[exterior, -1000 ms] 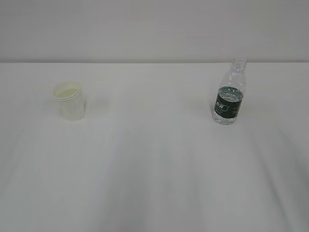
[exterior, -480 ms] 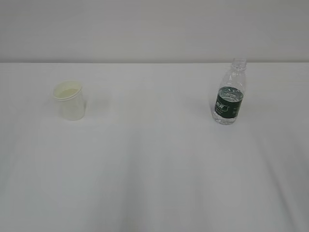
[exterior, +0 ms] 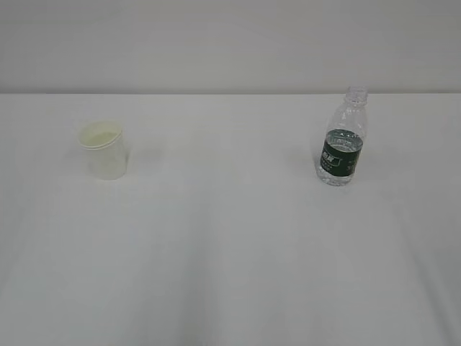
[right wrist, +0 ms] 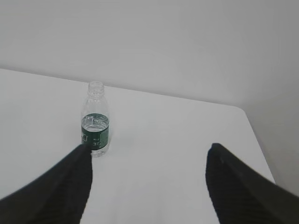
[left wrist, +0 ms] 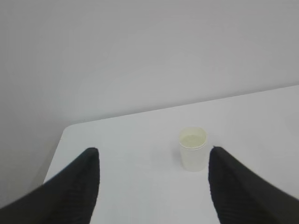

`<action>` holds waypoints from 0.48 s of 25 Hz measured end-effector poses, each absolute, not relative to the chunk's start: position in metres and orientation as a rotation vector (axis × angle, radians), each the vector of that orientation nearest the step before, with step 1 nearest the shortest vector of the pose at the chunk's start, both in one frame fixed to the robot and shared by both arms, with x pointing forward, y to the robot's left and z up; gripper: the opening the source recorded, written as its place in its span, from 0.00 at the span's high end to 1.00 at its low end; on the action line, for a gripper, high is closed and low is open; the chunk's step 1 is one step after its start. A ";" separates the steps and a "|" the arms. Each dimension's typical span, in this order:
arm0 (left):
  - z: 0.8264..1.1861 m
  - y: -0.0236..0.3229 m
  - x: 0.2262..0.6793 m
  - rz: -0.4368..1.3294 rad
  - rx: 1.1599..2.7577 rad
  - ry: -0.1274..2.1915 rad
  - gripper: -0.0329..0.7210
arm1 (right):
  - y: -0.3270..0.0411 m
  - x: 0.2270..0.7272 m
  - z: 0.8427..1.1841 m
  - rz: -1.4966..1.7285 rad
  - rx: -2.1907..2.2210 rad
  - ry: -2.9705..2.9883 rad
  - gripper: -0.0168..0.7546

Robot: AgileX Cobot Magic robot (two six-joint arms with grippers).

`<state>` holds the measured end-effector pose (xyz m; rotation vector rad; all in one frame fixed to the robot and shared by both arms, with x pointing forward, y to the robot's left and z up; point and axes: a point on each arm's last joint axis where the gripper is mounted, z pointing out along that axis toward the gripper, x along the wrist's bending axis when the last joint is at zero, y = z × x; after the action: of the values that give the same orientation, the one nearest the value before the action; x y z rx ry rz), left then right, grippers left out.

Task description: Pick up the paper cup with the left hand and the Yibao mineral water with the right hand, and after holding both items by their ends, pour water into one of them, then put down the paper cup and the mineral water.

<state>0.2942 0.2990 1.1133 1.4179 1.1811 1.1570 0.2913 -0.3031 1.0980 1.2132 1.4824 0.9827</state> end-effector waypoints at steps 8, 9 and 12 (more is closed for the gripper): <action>1.122 0.303 0.273 1.173 1.433 1.183 0.27 | -0.307 0.279 1.093 0.959 1.254 1.493 0.23; 1.123 0.304 0.270 1.176 1.435 1.182 0.27 | -0.307 0.278 1.092 0.956 1.263 1.499 0.24; 1.124 0.305 0.261 1.176 1.448 1.192 0.27 | -0.306 0.276 1.090 0.956 1.286 1.513 0.24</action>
<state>0.2606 0.3055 1.1237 1.4475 1.1922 1.1764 0.2765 -0.3065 1.0900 1.2856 1.5128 0.9561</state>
